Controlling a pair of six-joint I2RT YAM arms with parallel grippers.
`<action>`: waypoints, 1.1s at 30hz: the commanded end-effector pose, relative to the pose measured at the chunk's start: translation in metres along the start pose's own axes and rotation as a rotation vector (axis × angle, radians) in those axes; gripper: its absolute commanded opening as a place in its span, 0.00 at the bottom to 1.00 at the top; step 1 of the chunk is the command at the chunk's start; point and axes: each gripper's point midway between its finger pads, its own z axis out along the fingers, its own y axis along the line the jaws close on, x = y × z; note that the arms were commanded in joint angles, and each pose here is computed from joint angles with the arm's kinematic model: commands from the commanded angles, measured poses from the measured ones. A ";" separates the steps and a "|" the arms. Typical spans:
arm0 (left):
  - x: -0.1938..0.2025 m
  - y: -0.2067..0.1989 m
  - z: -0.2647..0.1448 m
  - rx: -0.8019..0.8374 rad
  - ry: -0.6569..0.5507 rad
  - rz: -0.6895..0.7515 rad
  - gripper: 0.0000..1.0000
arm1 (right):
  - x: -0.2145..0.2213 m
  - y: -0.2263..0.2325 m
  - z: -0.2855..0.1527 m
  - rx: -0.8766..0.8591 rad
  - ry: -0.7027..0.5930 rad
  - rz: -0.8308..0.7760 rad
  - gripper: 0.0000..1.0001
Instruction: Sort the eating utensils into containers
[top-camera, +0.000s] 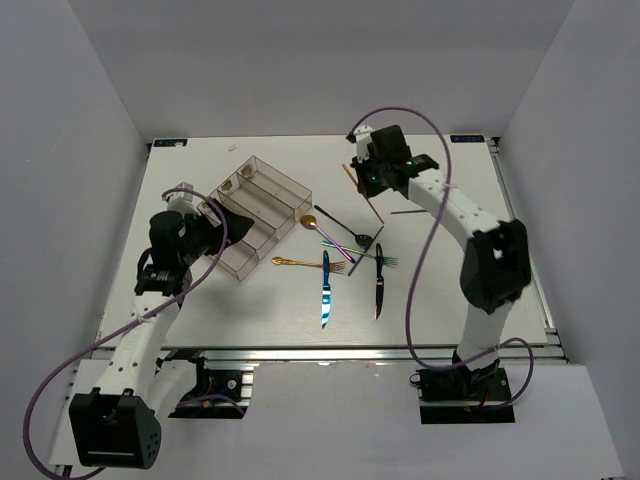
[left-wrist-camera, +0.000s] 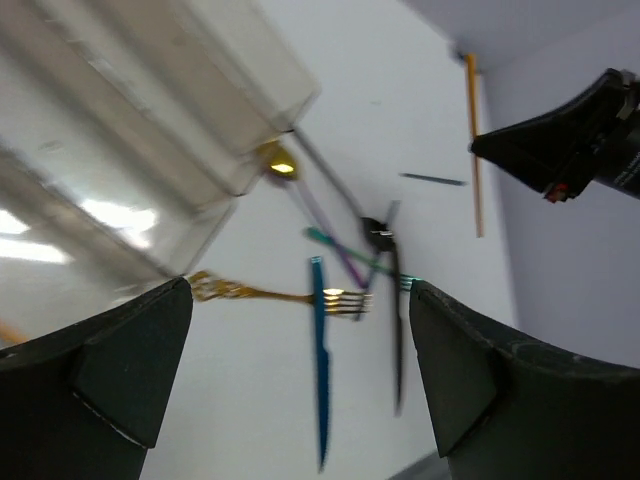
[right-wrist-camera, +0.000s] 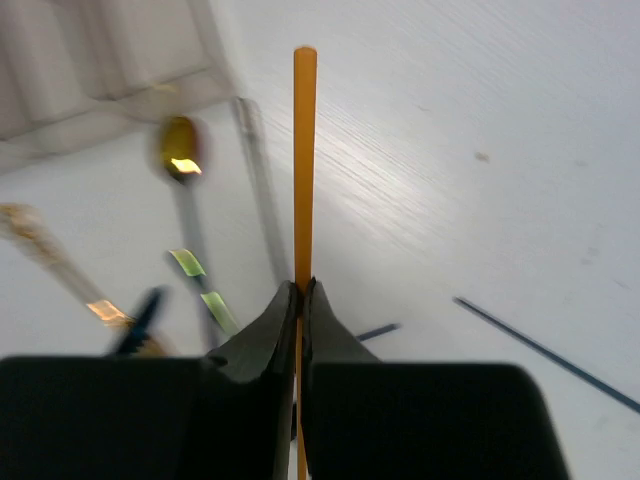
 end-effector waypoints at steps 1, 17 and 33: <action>-0.029 -0.092 -0.024 0.471 -0.113 -0.054 0.98 | -0.046 0.082 -0.072 -0.325 -0.193 0.128 0.00; -0.026 -0.129 -0.045 0.674 -0.115 -0.091 0.97 | -0.063 0.262 -0.183 -1.059 -0.358 0.271 0.00; -0.027 -0.084 -0.014 0.328 -0.056 -0.091 0.00 | -0.076 0.267 -0.151 -0.960 -0.367 0.246 0.76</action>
